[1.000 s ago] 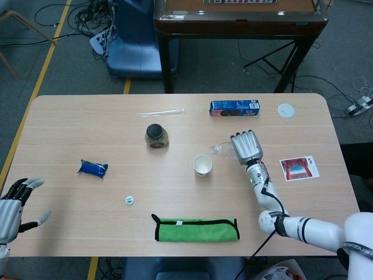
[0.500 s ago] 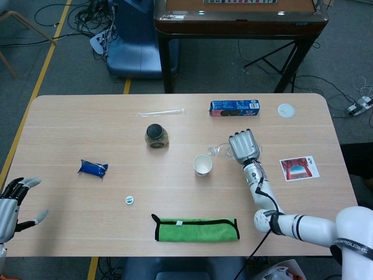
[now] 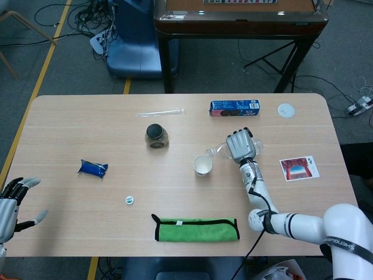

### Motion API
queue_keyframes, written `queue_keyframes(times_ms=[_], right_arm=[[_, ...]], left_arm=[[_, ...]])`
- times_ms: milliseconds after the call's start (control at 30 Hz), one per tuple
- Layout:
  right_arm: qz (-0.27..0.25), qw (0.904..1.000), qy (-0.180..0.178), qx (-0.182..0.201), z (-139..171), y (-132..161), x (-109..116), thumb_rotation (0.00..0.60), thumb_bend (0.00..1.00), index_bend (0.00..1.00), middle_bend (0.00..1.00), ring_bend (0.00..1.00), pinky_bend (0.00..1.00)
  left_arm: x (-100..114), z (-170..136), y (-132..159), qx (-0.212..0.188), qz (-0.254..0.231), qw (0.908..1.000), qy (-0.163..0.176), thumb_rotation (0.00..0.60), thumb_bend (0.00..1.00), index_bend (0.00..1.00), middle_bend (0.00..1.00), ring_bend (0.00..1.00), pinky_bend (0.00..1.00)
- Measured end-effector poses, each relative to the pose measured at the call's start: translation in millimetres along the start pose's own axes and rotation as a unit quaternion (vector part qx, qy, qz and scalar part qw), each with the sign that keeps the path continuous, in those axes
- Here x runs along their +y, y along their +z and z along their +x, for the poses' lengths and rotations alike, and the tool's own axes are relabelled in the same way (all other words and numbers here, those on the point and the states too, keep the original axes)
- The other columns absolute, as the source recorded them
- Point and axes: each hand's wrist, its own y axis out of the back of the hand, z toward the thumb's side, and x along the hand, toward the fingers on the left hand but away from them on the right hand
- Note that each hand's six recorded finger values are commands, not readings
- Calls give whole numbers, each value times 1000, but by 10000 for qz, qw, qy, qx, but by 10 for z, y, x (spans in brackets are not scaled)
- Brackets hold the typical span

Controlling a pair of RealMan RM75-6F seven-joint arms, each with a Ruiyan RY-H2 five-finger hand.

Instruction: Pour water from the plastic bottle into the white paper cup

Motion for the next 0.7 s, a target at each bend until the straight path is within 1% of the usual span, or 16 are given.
queue_keyframes(times_ms=[233, 500, 700], right_arm=[[241, 9997, 38, -13, 0, 34, -47, 600, 274, 617, 606, 445, 457], [406, 9990, 188, -41, -5, 74, -122, 600, 278, 617, 606, 445, 457], [567, 9982, 204, -65, -26, 92, -139, 600, 280, 617, 606, 446, 457]], left_arm=[[0, -3, 5, -6, 9, 10000, -4, 600, 134, 249, 240, 155, 484], [-11, 0, -5, 21, 26, 10000, -35, 600, 133, 249, 240, 155, 484], [-4, -4, -6, 21, 18, 10000, -30, 600, 133, 249, 240, 155, 484]])
